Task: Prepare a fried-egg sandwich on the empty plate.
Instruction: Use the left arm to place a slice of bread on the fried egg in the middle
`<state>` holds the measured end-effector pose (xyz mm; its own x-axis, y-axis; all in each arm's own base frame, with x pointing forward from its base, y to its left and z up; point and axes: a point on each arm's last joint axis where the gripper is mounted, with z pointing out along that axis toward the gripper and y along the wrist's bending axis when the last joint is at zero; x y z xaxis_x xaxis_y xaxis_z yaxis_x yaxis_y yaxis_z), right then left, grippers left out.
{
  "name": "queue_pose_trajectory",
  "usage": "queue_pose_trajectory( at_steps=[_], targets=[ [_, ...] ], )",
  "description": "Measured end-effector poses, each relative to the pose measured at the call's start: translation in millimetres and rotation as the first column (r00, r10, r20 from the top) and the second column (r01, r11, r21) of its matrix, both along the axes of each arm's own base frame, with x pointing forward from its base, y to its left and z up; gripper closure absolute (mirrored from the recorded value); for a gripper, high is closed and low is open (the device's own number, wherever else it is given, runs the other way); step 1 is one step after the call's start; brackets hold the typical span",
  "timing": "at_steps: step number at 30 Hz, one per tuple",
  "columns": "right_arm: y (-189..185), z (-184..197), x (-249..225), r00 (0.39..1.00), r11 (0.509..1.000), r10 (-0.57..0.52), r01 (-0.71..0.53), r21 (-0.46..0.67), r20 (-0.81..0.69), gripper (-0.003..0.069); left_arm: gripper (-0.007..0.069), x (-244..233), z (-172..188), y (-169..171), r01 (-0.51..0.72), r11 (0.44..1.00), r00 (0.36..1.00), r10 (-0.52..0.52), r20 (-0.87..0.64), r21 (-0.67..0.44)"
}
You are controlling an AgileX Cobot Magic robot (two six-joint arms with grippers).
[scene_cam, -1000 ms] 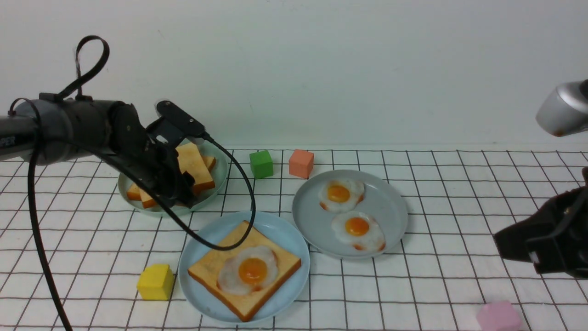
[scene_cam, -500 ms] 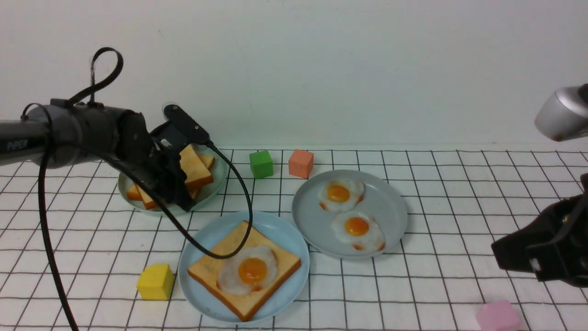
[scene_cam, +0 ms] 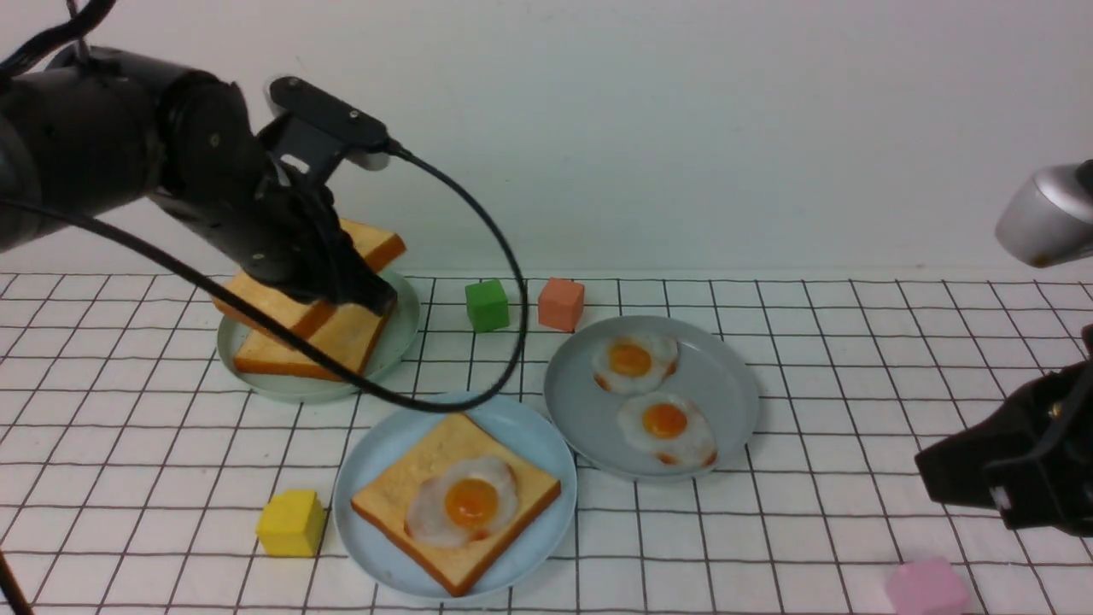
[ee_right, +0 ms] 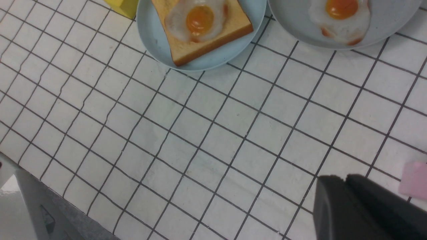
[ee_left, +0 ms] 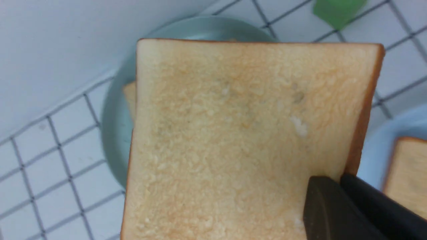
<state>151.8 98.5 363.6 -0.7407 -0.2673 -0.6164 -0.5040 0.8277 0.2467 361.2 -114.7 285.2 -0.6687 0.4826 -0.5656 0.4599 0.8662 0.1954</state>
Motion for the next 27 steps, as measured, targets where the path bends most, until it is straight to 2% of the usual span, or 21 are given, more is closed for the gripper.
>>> queue_pose_trajectory(
  at_steps=[1,3,4,10,19,27],
  targets=[
    [-0.1,0.0,0.0,1.0,1.0,0.001,-0.001,-0.001,0.001,0.0585,0.0629,-21.2,1.8,-22.6,-0.009,1.0,0.997,0.007,-0.075,-0.027],
    [-0.3,0.0,-0.2,1.0,1.0,0.001,-0.001,-0.003,0.001,0.0585,0.0629,-34.4,-3.6,-37.5,-0.01,1.0,0.991,0.006,-0.132,-0.026],
    [-0.4,-0.1,-0.3,1.0,1.0,0.003,-0.003,-0.005,0.001,0.0582,0.0629,-51.0,-12.7,-56.2,0.005,1.0,0.983,-0.007,-0.186,-0.011],
    [-0.6,-0.8,-1.2,1.0,1.0,0.007,-0.007,-0.011,-0.01,0.0577,0.0629,-75.4,-38.8,-96.7,0.079,0.996,0.981,-0.07,-0.179,0.043],
    [-1.1,-1.9,-2.7,1.0,1.0,0.015,-0.016,-0.023,-0.026,0.0574,0.0629,-68.1,-67.1,-108.6,0.129,0.986,0.976,-0.107,-0.191,0.106],
    [-1.1,-1.9,-2.6,1.0,1.0,0.015,-0.016,-0.022,-0.025,0.0569,0.0624,-70.7,-74.4,-114.1,0.099,0.994,0.967,-0.088,-0.24,0.037]
  ],
)
